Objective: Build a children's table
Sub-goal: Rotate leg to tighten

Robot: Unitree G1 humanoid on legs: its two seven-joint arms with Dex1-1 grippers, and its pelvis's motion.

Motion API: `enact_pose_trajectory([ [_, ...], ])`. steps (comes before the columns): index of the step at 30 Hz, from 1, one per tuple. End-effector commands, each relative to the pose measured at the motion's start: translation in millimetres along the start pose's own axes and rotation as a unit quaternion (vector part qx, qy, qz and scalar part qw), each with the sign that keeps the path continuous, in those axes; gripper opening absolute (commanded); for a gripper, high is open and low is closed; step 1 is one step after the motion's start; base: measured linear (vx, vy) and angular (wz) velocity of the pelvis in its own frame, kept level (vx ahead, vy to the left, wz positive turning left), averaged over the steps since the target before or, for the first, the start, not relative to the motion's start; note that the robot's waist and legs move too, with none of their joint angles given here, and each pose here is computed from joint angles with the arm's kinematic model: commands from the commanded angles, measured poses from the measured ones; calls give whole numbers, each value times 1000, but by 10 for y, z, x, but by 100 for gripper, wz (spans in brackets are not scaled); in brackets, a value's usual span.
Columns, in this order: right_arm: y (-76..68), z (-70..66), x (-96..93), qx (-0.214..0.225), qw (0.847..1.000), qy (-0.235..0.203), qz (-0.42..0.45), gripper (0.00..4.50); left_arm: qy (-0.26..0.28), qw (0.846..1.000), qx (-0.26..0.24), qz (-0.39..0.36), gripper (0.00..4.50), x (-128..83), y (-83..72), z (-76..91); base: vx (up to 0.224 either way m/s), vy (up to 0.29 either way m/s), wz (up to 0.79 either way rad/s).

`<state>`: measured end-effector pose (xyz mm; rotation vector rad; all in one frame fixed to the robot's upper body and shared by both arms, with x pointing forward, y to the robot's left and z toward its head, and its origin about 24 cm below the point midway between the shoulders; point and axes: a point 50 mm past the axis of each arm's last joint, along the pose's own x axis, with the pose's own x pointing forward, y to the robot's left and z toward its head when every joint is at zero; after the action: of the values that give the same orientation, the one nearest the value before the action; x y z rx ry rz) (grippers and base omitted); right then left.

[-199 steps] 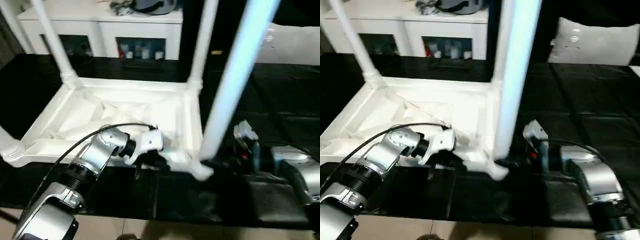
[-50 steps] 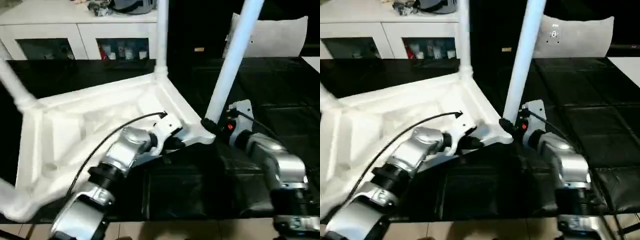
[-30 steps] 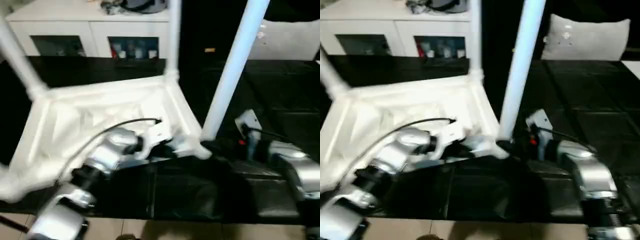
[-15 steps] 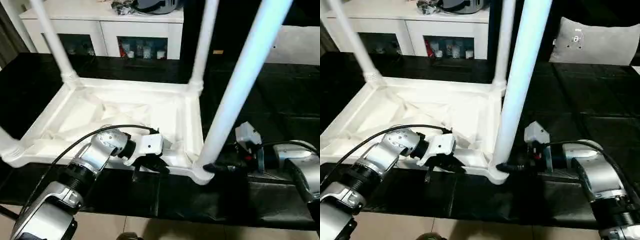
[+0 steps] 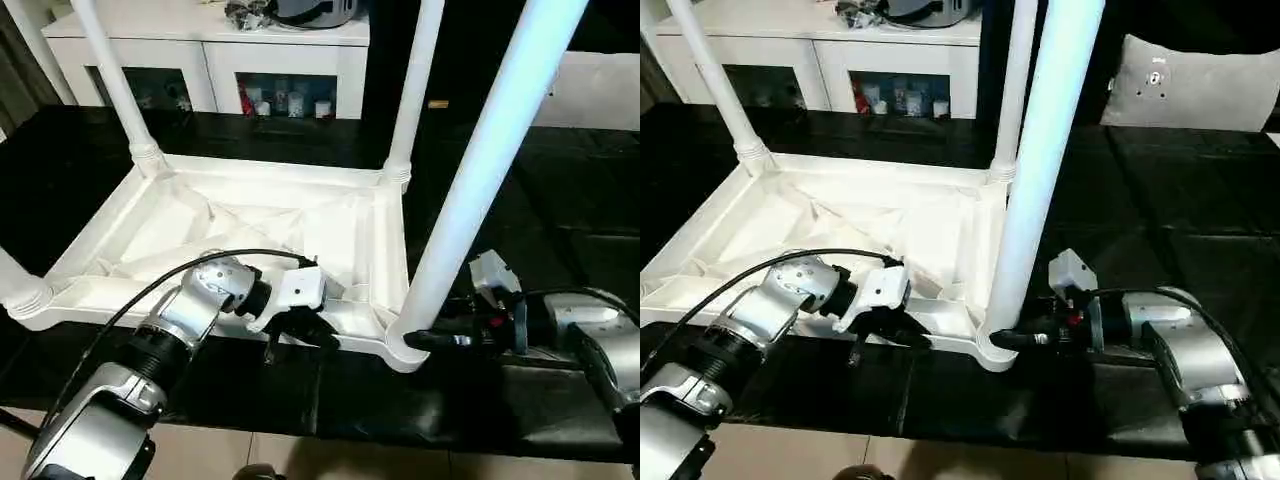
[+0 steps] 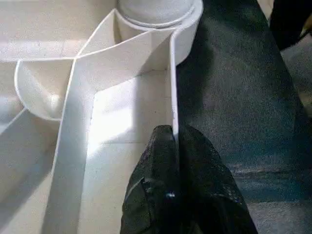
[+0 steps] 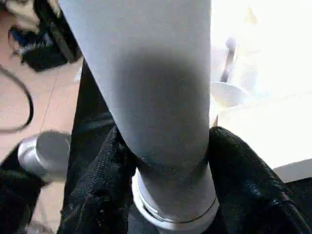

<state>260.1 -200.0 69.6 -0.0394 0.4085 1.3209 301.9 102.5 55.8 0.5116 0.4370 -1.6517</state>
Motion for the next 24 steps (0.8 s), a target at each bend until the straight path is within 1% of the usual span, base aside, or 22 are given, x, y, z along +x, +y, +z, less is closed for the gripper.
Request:
enact_pose_trajectory([
  [1,67,79,121,9,999,-36,30,193,-22,1000,13,8,0,68,24,133,0,0,0],
  [2,-3,133,264,36,997,-60,-39,193,-33,998,-17,47,0,135,80,186,0,0,0],
  [3,-48,157,350,47,993,-67,-84,193,-38,996,-33,68,0,178,108,219,0,0,0],
  [7,-175,148,490,73,979,-67,-176,193,-47,990,-61,118,0,300,189,292,0,0,0],
  [9,-234,134,583,95,967,-67,-228,193,-53,987,-75,134,0,397,218,341,0,0,0],
  [10,-268,121,621,111,956,-66,-262,193,-57,984,-84,147,0,442,239,370,0,0,0],
  [11,-282,115,635,118,952,-65,-275,193,-58,983,-88,152,0,459,248,382,0,0,0],
  [13,-330,97,704,145,929,-72,-333,193,-71,970,-111,202,0,563,323,483,0,0,0],
  [14,-331,97,705,146,929,-72,-333,193,-71,970,-112,203,0,564,324,484,0,0,0],
  [15,-332,95,721,166,921,-88,-341,228,-73,967,-113,216,0,607,335,519,0,0,0],
  [16,-329,95,724,175,916,-93,-350,262,-73,965,-112,224,0,634,338,537,0,0,0],
  [17,-329,95,724,175,916,-93,-350,262,-73,965,-112,224,0,634,338,537,0,0,0],
  [18,-320,94,707,177,912,-93,-358,262,-69,967,-105,223,0,647,328,532,0,0,0],
  [19,-311,91,685,177,910,-91,-365,273,-63,969,-93,218,0,653,316,518,0,0,0],
  [20,-296,97,659,172,912,-94,-361,289,-57,972,-82,213,0,635,305,488,0,0,0],
  [21,-296,97,659,172,912,-94,-361,289,-57,972,-82,213,0,635,305,488,0,0,0],
  [22,-285,103,644,168,913,-96,-360,308,-53,973,-76,210,0,623,300,469,0,0,0],
  [24,-251,113,576,152,918,-100,-353,318,-42,975,-64,207,0,560,292,395,0,0,0],
])
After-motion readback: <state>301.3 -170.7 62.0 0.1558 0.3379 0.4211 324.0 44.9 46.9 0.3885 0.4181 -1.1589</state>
